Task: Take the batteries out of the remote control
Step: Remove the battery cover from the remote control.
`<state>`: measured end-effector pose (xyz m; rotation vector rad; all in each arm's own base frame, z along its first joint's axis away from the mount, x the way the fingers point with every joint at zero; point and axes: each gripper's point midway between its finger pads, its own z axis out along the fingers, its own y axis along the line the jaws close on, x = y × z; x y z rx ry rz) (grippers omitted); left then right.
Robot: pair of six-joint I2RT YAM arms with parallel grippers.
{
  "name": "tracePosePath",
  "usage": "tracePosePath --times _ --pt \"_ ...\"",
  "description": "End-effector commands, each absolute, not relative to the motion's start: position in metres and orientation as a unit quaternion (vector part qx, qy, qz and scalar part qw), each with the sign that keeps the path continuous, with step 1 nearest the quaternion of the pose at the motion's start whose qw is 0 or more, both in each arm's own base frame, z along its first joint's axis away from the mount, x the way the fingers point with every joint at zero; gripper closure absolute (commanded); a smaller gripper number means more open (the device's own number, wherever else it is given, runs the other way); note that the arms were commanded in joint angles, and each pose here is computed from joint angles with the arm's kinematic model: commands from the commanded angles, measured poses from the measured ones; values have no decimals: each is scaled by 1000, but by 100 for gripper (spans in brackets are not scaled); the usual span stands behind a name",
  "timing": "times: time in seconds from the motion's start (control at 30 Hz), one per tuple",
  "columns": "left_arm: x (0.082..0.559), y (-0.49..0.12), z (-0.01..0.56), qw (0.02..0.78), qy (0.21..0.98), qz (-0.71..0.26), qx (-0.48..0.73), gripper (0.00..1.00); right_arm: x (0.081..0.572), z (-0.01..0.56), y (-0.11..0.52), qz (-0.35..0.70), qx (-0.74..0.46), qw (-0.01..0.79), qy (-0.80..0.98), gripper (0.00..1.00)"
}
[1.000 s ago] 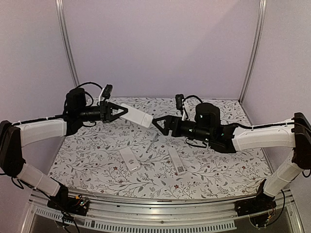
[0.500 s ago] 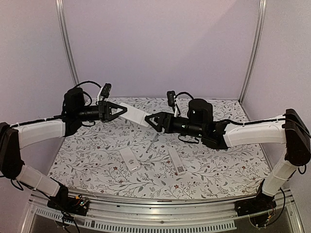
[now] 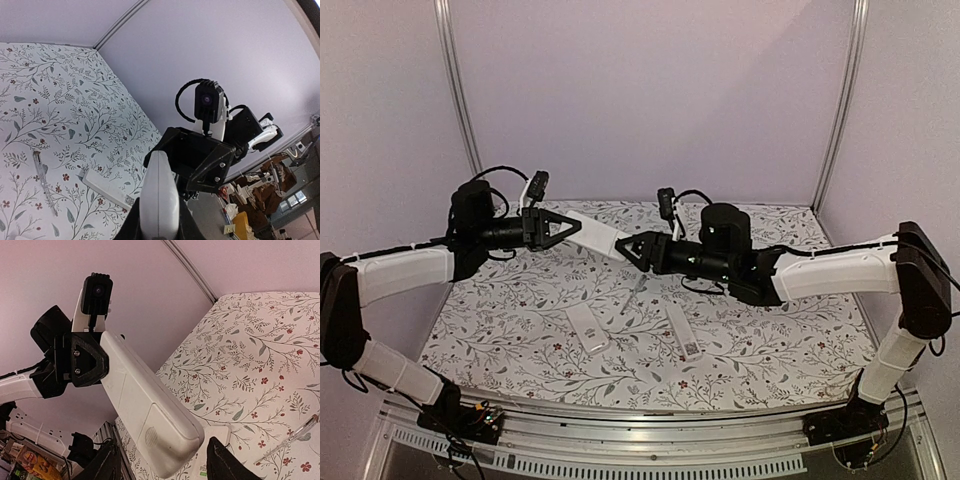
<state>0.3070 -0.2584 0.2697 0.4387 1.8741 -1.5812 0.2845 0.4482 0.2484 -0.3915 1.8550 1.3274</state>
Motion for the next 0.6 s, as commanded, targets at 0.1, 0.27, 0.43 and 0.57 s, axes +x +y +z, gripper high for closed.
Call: tracePosePath --times 0.1,0.27,0.43,0.57 --pt "302 -255 279 340 698 -602 187 100 293 254 452 533 -153 405 727 47" --pt "301 -256 279 340 697 -603 189 100 296 250 452 533 -147 401 730 50" --pt "300 -258 278 337 696 -604 193 100 297 250 453 536 -145 398 730 54" --pt "299 -259 279 339 695 -604 195 100 298 250 454 538 -145 395 730 58"
